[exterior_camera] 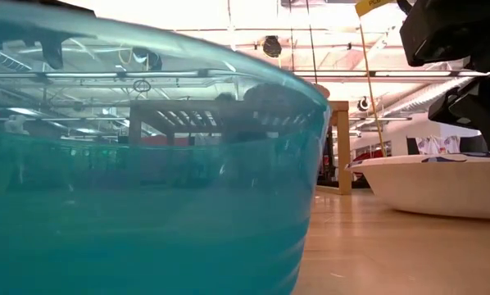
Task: Place and stack bowls onto a shelf
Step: Stack the white bowl on top of the white bowl on the shelf
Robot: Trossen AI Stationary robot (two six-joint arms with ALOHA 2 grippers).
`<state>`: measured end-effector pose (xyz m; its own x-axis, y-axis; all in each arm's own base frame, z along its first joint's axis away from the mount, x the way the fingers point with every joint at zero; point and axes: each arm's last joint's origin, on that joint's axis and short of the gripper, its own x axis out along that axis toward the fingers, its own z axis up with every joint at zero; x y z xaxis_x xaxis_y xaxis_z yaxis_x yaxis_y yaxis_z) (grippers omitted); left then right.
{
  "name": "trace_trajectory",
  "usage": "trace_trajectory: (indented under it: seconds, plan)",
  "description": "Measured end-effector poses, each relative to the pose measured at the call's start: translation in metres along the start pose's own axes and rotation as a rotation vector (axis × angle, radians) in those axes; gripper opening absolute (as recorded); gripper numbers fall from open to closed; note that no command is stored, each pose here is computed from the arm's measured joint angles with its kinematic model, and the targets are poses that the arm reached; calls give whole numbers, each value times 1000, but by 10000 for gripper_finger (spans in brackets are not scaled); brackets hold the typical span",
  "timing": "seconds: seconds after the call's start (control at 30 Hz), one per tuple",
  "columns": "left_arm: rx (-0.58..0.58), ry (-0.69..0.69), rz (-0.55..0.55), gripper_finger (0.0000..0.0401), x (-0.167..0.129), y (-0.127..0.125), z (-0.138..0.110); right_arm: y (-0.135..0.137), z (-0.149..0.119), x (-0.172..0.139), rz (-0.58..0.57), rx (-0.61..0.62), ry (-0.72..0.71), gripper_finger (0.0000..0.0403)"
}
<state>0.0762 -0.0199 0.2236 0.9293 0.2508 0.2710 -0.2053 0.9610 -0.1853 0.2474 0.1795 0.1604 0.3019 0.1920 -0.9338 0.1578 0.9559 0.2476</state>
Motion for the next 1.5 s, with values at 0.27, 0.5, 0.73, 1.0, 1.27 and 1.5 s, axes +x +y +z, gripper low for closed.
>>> trace_trajectory:
  seconds: [0.27, 0.5, 0.73, 1.0, 1.27, 1.5]
  plan:
    - [0, 0, 0, 24, 0, 0, 0, 0, 0, 0, 1, 1, -1, 114]
    - [0, 0, 0, 24, 0, 0, 0, 0, 0, -1, -3, 1, 0, 34]
    - [-12, -1, 0, 24, 0, 0, 0, -3, 3, -1, -2, 21, -3, 2]
    - [-14, 0, 0, 24, 0, 0, 0, -18, 18, -35, 38, 116, -78, 0]
    - [3, 1, 0, 24, 0, 0, 0, -32, 18, -91, -62, 182, -68, 0]
    - [12, 0, 1, 24, 0, 0, 0, -35, 31, -148, -271, 147, -77, 0]
